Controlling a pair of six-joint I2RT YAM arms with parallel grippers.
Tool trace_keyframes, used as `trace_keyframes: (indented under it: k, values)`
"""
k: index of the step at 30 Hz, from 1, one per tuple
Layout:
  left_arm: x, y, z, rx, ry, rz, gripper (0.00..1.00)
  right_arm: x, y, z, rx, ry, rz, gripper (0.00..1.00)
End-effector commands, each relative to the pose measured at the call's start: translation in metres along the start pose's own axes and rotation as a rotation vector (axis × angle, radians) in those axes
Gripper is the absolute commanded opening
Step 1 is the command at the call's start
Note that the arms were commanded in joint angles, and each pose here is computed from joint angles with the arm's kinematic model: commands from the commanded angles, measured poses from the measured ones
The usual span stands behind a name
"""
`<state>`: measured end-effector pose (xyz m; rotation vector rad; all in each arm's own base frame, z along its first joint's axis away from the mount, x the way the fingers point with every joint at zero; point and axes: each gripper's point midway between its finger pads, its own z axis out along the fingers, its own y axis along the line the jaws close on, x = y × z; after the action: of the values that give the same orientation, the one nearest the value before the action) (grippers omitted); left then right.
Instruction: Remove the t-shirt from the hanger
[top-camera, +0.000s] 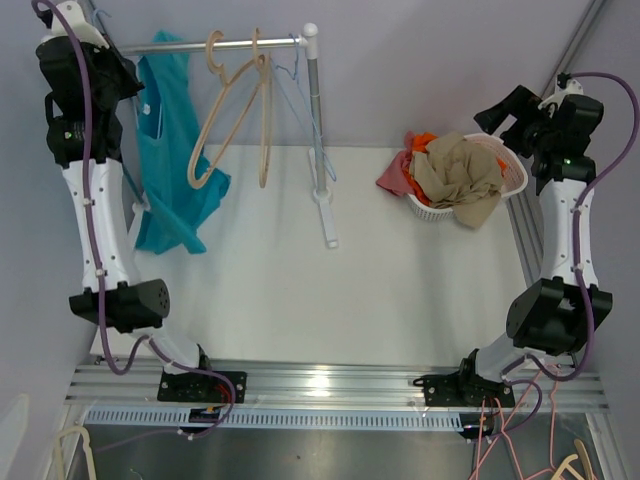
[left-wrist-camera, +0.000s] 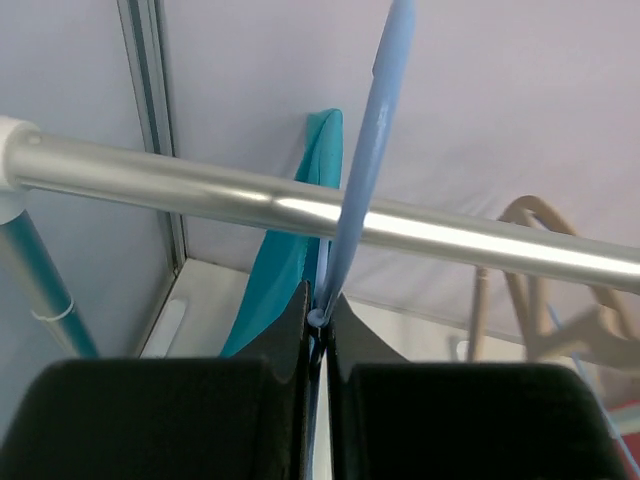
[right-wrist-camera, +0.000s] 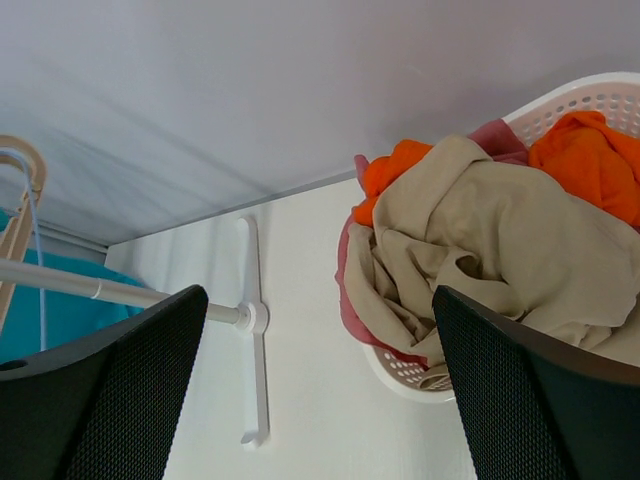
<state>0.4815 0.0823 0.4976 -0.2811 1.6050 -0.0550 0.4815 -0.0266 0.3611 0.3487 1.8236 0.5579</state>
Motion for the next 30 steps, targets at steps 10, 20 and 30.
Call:
trace_keyframes:
  k: [10, 20, 30]
  values:
    - [0.006, 0.014, -0.120, -0.273, 0.046, -0.146, 0.01, 0.037, 0.181, -0.088, -0.528, 0.024, -0.320, 0.99]
    - [0.096, 0.015, -0.210, -0.393, 0.106, -0.280, 0.01, 0.210, 0.353, -0.214, -1.214, 0.153, -0.497, 0.99]
    - [0.132, 0.041, -0.238, -0.614, 0.195, -0.395, 0.00, 0.386, 0.421, -0.261, -1.337, 0.360, -0.528, 0.99]
